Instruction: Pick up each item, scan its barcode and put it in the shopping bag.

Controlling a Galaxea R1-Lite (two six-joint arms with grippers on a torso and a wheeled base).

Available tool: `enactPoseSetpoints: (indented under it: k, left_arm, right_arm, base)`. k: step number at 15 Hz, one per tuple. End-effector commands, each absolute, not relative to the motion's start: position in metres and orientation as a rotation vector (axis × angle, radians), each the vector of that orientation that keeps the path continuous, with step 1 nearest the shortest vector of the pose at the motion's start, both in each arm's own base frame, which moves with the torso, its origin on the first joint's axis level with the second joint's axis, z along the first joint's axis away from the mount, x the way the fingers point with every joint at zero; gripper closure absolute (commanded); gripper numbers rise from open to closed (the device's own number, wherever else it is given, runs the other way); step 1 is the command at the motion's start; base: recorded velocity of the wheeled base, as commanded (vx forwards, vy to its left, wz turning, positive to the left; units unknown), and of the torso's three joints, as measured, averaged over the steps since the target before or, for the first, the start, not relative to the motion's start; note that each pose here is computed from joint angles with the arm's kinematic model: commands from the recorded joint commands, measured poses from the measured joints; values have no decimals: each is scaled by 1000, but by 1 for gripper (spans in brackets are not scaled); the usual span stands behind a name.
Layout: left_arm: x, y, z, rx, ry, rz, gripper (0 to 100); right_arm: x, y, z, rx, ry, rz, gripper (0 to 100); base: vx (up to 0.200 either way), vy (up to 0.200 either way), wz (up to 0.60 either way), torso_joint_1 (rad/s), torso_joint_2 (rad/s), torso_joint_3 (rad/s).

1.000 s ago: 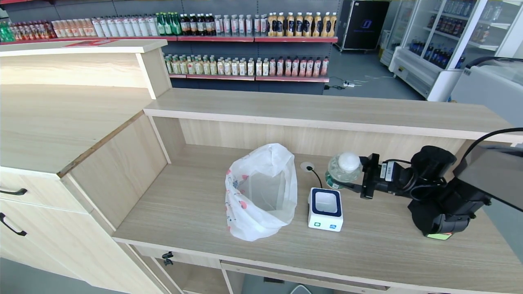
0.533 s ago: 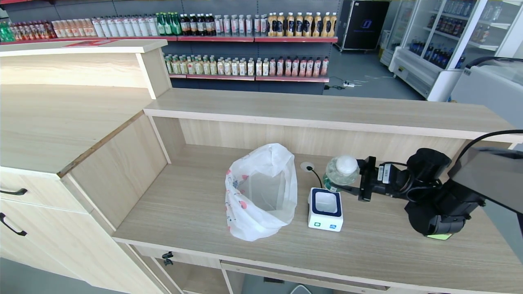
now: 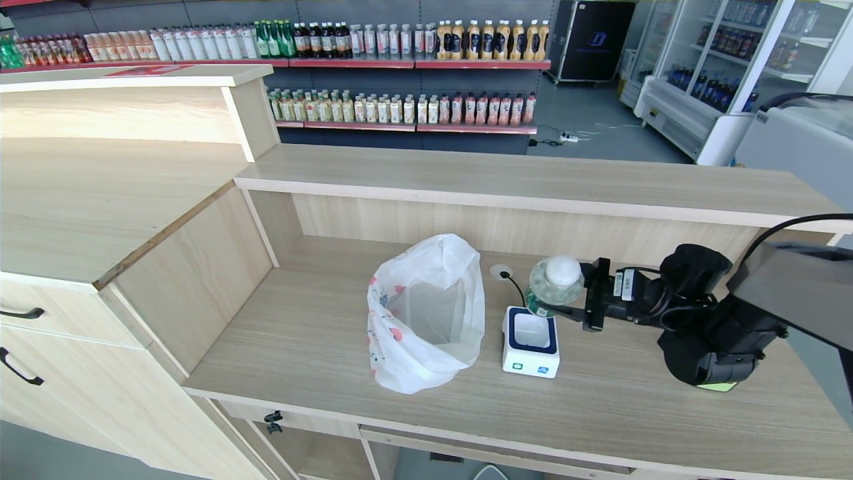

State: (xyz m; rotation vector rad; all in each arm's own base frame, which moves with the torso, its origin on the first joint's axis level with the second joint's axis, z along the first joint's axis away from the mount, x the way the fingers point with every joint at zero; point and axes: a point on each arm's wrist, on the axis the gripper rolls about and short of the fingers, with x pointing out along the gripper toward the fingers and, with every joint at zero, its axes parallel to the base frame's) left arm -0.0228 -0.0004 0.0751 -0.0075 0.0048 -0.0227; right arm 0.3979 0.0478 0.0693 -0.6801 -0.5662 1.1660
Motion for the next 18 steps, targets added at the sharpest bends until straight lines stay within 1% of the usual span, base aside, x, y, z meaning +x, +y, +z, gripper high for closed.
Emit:
enactPoseSetpoints:
  k: [1,8,18]
  left_arm:
    - [-23,0,75,-8,6,-23,0]
    - [-23,0,75,-8,5,-23,0]
    - [-23,0,75,-8,6,-23,0]
  right_arm:
    - [400,47,68,-683,-572,1169,100]
    - [406,31,63,-699,-572,1155,100]
    - [409,43,68,-701,-604,1183,100]
  base:
    - [0,0,0,0,0,0]
    - [0,0,0,0,0,0]
    - [0,0,0,0,0,0]
